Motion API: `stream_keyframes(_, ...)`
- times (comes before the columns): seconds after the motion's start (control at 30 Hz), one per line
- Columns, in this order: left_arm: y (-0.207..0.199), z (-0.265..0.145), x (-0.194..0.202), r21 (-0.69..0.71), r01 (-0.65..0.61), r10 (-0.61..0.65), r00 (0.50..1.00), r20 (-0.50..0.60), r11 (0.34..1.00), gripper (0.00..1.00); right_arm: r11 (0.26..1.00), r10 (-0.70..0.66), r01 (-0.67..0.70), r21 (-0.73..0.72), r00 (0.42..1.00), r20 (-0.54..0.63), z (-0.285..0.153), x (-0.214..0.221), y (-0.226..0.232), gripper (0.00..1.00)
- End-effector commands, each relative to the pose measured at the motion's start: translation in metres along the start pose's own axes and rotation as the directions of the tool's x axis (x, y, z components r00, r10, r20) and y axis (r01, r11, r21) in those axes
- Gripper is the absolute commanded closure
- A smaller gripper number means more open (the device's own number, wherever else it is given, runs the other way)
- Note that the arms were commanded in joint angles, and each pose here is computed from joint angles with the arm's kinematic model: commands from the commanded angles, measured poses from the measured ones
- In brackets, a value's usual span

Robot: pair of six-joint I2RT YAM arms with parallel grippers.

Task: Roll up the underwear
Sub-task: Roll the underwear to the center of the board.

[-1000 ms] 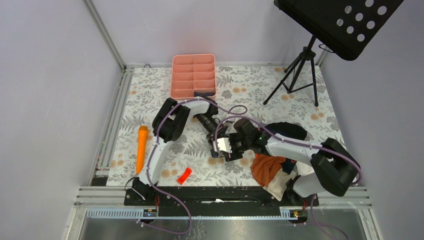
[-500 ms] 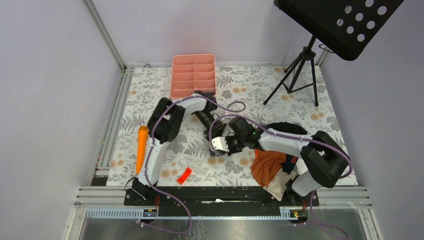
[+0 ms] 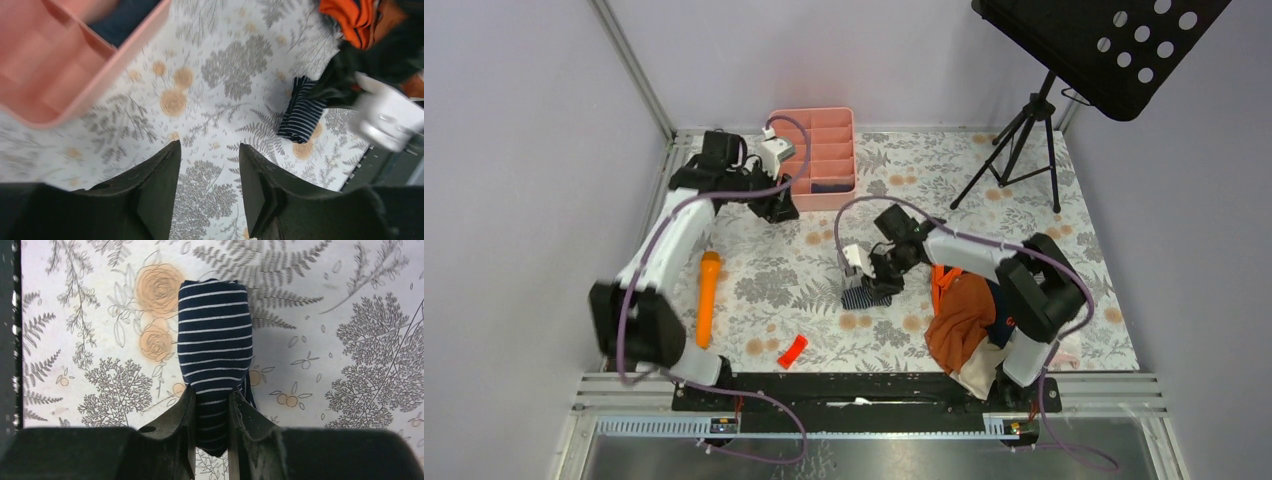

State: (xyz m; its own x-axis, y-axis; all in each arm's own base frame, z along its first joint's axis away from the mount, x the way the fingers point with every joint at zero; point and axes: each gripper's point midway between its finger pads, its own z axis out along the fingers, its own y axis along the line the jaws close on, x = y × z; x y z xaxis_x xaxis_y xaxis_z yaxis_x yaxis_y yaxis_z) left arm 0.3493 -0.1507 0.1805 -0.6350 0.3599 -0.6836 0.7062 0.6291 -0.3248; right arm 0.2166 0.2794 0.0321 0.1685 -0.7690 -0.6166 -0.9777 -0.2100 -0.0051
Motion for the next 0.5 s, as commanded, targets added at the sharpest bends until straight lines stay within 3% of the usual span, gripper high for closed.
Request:
stream_keyframes(0.0,-0.021,-0.045,-0.053,-0.250,-0.229,0.290,0.925,0.244,0.941,0.48,0.921,0.337,-0.348,-0.174,0.937,-0.092,0.000,0.026,0.011,0.99)
stream_keyframes(0.07,-0.028,-0.064,-0.064,-0.337,-0.264,0.367,0.883,0.292,0.904,0.45,0.895,0.394,-0.405,-0.188,0.914,-0.093,0.000,0.025,0.001,0.99)
stream_keyframes(0.17,-0.053,-0.077,-0.068,-0.354,-0.391,0.498,0.816,0.293,0.850,0.44,0.870,0.423,-0.440,-0.223,0.898,-0.119,0.002,0.027,-0.001,0.99)
stream_keyframes(0.23,-0.074,-0.072,-0.053,-0.291,-0.529,0.596,0.767,0.239,0.797,0.44,0.850,0.437,-0.463,-0.251,0.886,-0.153,0.004,0.030,0.002,0.99)
stream_keyframes(0.37,-0.107,-0.048,-0.008,-0.149,-0.687,0.703,0.697,0.144,0.711,0.44,0.815,0.462,-0.512,-0.272,0.857,-0.228,0.008,0.044,0.007,0.99)
stream_keyframes(0.47,-0.132,-0.030,0.027,-0.062,-0.793,0.794,0.597,0.115,0.606,0.43,0.790,0.492,-0.548,-0.275,0.834,-0.249,0.011,0.047,0.006,0.99)
